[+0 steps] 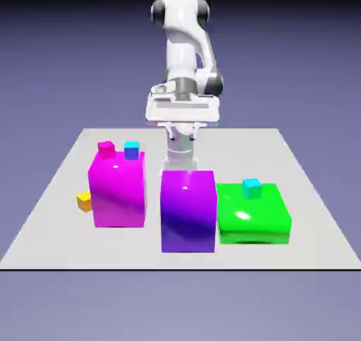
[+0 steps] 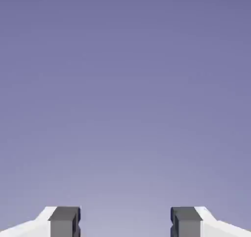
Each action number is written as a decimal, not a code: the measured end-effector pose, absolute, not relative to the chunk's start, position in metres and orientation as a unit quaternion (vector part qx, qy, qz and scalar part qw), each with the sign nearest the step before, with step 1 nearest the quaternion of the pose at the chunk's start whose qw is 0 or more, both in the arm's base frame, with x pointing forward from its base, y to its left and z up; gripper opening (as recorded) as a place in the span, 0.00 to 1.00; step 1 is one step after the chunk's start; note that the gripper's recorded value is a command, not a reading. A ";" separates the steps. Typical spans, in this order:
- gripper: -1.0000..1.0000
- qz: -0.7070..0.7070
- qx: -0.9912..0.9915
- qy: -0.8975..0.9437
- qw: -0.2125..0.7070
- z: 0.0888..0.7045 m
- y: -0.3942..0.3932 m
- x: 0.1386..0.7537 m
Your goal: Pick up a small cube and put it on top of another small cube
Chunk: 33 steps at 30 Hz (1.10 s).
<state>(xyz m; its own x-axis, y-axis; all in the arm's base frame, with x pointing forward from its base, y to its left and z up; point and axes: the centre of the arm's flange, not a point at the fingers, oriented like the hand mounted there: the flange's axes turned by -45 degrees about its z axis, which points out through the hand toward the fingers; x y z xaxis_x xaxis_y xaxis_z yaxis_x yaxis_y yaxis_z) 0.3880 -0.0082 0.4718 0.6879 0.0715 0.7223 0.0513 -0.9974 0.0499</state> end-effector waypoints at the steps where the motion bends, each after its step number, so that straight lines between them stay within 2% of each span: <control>1: 0.50 0.398 0.916 0.039 0.018 0.483 -0.019 0.386; 10: 0.50 0.427 0.898 0.085 0.059 0.562 -0.131 0.346; 18: 0.50 0.437 0.889 0.116 0.074 0.585 -0.243 0.284; 25: 0.50 0.436 0.886 0.145 0.064 0.555 -0.339 0.223; 33: 0.50 0.431 0.882 0.189 0.018 0.461 -0.427 0.167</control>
<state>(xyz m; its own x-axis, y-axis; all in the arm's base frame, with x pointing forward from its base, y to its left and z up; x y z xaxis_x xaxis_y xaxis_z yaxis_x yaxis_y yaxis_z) 0.1666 -0.4273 0.4611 0.5563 0.3493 0.7540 0.3182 -0.9277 0.1950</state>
